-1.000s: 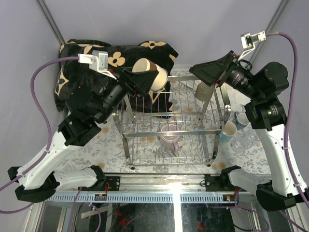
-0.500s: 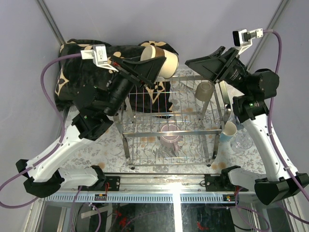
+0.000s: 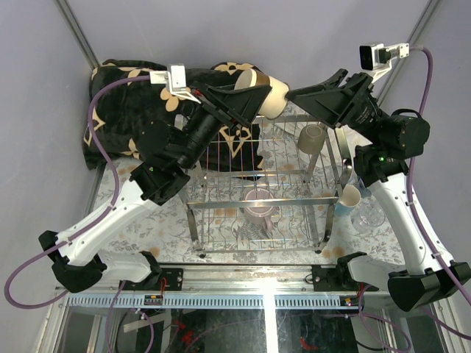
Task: Unload the cups from the dish rack
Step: Place the cup at the center of the board.
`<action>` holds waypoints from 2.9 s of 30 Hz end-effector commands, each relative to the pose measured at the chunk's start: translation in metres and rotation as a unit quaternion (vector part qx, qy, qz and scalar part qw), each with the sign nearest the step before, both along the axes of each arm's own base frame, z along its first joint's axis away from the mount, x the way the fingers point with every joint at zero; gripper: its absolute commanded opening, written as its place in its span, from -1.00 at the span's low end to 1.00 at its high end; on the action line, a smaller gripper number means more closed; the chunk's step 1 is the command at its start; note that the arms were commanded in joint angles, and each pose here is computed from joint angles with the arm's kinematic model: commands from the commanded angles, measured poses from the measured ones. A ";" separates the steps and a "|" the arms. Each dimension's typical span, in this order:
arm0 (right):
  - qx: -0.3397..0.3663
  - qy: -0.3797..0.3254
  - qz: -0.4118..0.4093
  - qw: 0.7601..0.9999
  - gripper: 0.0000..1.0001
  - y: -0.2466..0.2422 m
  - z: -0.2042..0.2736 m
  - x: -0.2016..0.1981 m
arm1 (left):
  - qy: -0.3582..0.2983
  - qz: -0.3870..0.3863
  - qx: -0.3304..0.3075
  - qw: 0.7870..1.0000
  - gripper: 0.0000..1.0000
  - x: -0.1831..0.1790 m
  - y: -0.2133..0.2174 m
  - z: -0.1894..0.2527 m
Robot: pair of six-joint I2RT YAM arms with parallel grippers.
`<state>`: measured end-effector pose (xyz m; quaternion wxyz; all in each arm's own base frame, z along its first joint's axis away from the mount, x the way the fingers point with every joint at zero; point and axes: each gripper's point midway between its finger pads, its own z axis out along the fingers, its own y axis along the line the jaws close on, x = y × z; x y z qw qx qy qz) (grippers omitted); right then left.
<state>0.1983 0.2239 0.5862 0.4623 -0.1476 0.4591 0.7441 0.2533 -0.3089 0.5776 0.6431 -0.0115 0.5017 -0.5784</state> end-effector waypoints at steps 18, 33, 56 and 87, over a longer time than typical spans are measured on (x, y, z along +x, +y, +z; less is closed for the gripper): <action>-0.024 -0.020 -0.017 0.999 0.14 0.000 -0.002 -0.008 | -0.067 -0.016 -0.066 0.995 -1.00 -0.026 0.023 0.051; 0.014 -0.031 0.019 0.999 -0.30 -0.003 0.009 -0.019 | -0.049 -0.090 -0.072 0.992 -1.00 -0.033 -0.029 0.033; -0.039 -0.065 -0.118 0.990 -1.00 -0.015 0.016 -0.014 | -0.062 0.006 -0.042 0.997 0.61 -0.040 0.031 0.039; -0.236 0.081 -0.660 0.709 -1.00 -0.199 -0.045 0.212 | -0.052 0.107 0.023 0.993 0.72 -0.042 0.088 0.009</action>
